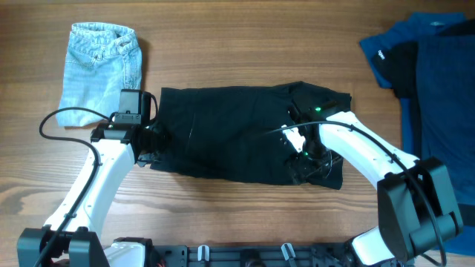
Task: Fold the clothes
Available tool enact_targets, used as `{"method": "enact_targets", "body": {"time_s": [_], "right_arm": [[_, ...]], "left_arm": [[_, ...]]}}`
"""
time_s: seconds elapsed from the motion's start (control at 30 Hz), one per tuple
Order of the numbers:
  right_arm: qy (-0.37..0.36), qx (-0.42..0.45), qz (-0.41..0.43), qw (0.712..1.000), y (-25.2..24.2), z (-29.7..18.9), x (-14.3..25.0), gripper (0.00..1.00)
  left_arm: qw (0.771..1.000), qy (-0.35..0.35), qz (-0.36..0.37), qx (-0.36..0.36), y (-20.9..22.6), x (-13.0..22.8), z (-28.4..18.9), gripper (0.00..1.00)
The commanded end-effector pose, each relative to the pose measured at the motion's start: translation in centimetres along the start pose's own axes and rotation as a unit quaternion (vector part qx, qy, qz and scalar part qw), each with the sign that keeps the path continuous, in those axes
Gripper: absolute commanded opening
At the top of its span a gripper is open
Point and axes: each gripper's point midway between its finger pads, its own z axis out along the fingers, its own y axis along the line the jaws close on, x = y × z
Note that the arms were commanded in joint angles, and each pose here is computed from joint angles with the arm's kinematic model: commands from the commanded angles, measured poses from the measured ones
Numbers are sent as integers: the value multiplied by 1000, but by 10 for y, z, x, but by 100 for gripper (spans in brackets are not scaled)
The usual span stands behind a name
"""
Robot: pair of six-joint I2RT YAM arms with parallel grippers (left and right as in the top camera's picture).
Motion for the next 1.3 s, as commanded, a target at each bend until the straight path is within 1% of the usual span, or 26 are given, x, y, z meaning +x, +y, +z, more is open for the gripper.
{"method": "enact_targets", "body": {"time_s": [0.0, 0.1, 0.23, 0.47, 0.6, 0.7, 0.77, 0.83, 0.87, 0.93, 1.07, 1.13, 1.27], "right_arm": [[10, -11, 0, 1000, 5, -2, 2, 86], [12, -11, 1, 1000, 5, -2, 3, 75], [14, -25, 2, 1000, 10, 0, 4, 66], [16, -23, 2, 1000, 9, 9, 8, 65], [15, -23, 3, 1000, 9, 12, 9, 54], [12, -22, 2, 1000, 9, 16, 8, 53], [12, -22, 2, 1000, 9, 16, 8, 48], [12, -22, 2, 1000, 9, 16, 8, 36], [12, -22, 2, 1000, 9, 16, 8, 31], [12, -22, 2, 1000, 9, 16, 8, 11], [12, -23, 2, 1000, 9, 16, 8, 8], [12, -23, 3, 1000, 9, 16, 8, 4], [12, -23, 8, 1000, 9, 16, 8, 4]], "left_arm": [[1000, -1, -2, 4, 0, 0, -1, 18], [1000, -1, -2, 4, 0, 0, -1, 19], [1000, -1, -2, 4, 0, 0, -1, 21], [1000, -1, -2, 4, 0, 0, -1, 22], [1000, -1, -2, 4, 0, 0, -1, 24], [1000, -1, -2, 4, 0, 0, -1, 25], [1000, -1, -2, 4, 0, 0, -1, 26], [1000, -1, -2, 4, 0, 0, -1, 26], [1000, -1, -2, 4, 0, 0, -1, 27], [1000, -1, -2, 4, 0, 0, -1, 27], [1000, -1, -2, 4, 0, 0, -1, 26], [1000, -1, -2, 4, 0, 0, -1, 24], [1000, 0, -2, 4, 0, 0, -1, 18]]}}
